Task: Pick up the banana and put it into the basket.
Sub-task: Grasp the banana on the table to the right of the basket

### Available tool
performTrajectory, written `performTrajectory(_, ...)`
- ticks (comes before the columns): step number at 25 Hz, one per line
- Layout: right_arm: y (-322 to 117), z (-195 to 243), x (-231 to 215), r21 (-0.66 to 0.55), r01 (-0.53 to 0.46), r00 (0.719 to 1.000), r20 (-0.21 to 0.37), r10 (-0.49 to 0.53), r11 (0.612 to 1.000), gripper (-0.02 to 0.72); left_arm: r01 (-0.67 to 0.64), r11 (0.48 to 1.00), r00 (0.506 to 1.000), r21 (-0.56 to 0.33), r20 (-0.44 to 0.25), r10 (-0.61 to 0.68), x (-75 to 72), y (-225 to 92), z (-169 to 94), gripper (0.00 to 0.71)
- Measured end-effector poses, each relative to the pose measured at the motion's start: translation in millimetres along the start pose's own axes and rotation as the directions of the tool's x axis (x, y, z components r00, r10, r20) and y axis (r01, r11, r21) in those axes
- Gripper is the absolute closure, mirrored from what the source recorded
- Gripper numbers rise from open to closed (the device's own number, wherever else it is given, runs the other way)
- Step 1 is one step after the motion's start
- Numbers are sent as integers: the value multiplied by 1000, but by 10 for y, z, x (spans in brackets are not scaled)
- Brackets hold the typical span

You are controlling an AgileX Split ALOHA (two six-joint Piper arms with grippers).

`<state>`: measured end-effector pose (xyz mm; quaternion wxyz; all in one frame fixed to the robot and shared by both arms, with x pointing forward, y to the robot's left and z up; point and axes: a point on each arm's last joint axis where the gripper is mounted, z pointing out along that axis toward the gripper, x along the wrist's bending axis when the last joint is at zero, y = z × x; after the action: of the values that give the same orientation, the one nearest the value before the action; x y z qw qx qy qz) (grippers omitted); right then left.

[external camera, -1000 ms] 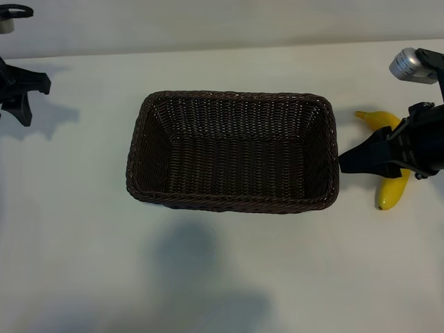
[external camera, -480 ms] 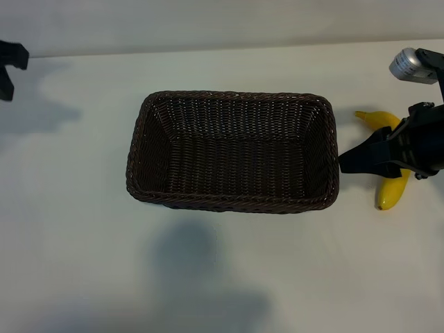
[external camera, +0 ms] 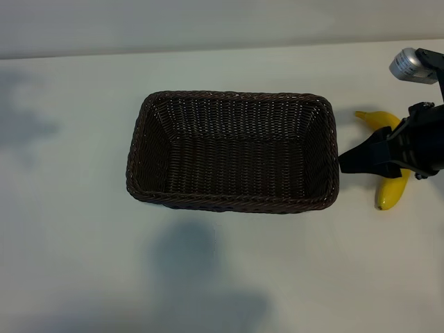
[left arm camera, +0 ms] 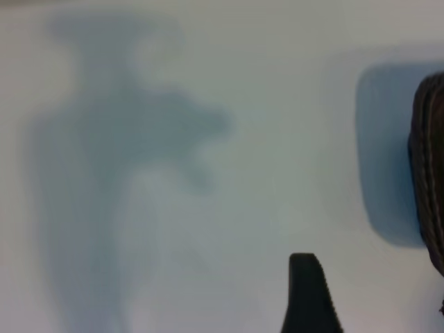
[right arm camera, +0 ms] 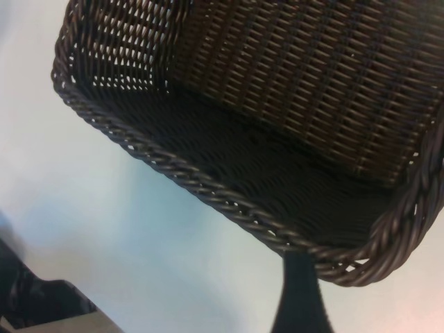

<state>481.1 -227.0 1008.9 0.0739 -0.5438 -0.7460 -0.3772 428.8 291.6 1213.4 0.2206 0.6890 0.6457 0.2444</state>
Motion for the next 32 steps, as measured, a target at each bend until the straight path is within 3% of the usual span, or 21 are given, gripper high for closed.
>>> performTrajectory(4,0,0,0,0,0,1000,0,0,1000,200,-2,1000,1000,-11,-9,2,14,-359,-129,220)
performTrajectory(12,0,0,0,0,-1,1000,0,1,1000,200,-6,995,1000,96,-7,7,-8,-1538,108,220)
performTrajectory(18,1,0,-1,-1,-1,1000,1,1,1000,200,7,1000,1000,19,20,-8,-48,-2124,295,220)
performTrajectory(22,2,0,-2,-2,-1,1000,2,1,1000,200,22,1000,998,-21,54,-21,-84,-2314,364,220)
performTrajectory(32,21,-1,-24,-24,-2,1000,27,2,1000,200,29,997,998,-69,51,-26,-80,-2343,324,220)
